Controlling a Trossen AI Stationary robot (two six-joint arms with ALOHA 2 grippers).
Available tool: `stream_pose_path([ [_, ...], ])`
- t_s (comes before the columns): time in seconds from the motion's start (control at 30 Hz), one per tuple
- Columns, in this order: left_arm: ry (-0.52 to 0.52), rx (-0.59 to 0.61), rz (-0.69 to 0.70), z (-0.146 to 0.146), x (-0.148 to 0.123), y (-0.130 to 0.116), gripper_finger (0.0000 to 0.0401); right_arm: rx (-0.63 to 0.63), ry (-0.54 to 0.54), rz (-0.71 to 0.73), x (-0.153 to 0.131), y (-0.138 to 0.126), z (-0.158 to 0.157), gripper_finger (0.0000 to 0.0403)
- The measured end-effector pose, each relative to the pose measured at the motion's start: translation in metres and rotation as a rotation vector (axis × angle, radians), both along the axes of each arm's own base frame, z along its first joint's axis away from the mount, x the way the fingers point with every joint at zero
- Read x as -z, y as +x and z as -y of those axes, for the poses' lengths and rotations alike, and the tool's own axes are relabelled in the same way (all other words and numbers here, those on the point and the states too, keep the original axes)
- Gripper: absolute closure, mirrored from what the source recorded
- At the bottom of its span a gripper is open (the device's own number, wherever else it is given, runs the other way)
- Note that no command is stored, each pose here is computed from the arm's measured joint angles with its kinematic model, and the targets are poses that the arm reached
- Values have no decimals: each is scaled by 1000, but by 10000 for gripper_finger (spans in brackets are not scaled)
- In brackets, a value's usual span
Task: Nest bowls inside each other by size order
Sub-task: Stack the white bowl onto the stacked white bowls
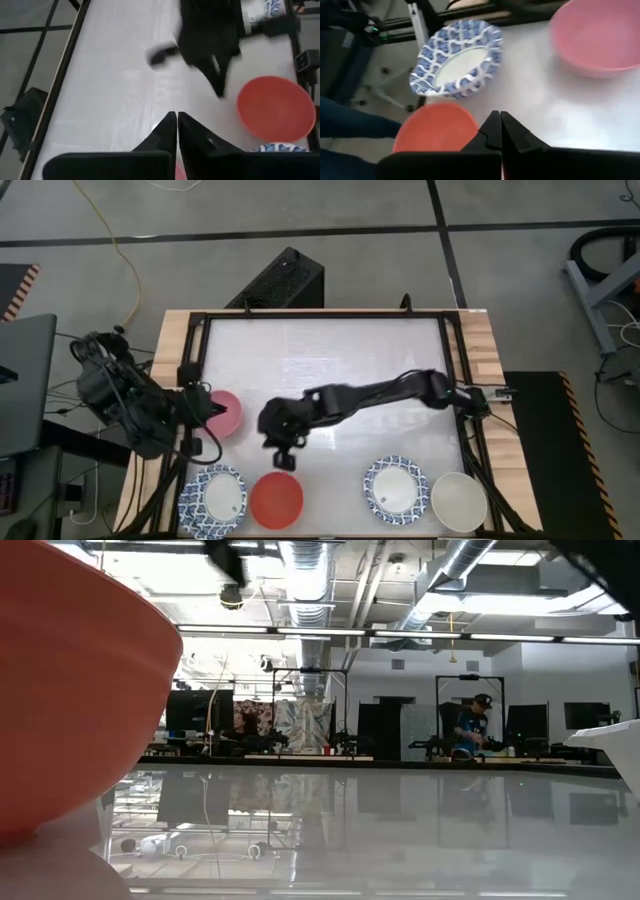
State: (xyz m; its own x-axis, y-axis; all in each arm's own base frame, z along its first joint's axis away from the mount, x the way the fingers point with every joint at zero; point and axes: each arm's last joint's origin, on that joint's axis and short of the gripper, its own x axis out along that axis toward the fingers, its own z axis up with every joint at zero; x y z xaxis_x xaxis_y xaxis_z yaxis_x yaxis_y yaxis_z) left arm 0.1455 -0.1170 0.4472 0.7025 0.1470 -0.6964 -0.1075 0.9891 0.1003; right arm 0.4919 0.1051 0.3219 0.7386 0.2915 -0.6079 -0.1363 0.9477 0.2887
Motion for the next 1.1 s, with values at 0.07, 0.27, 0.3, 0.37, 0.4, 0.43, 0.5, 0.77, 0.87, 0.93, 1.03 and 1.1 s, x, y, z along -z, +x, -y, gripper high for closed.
stream_pose_path([
  [0.07, -10, 12, 19, 3, -1, 3, 398, 27, -74, 20, -29, -20, 6, 396],
  [0.27, -66, 10, 84, 4, -6, 11, 401, 112, -145, 114, -112, -90, 24, 396],
  [0.3, -75, 6, 86, 4, -4, 13, 401, 138, -159, 130, -124, -102, 27, 396],
  [0.37, -88, -6, 71, 4, 2, 19, 401, 184, -199, 141, -140, -125, 29, 395],
  [0.4, -99, -4, 59, 5, 7, 23, 401, 211, -219, 155, -148, -136, 29, 395],
  [0.43, -113, 0, 47, 7, 13, 27, 401, 237, -241, 163, -155, -147, 29, 395],
  [0.5, -139, 10, 26, 11, 26, 35, 401, 279, -278, 176, -167, -168, 29, 395],
  [0.77, -218, -103, -63, 27, 80, 41, 401, 397, -346, 207, -191, -220, 28, 394],
  [0.87, -266, -101, -85, 40, 104, 39, 401, 397, -367, 193, -190, -224, 26, 394],
  [0.93, -296, -97, -114, 46, 123, 38, 401, 393, -378, 175, -189, -226, 27, 393],
  [1.03, -356, -100, -95, 54, 139, 40, 401, 386, -384, 161, -188, -226, 27, 393],
  [1.1, -385, -91, -65, 60, 145, 39, 401, 385, -384, 161, -188, -226, 27, 393],
])
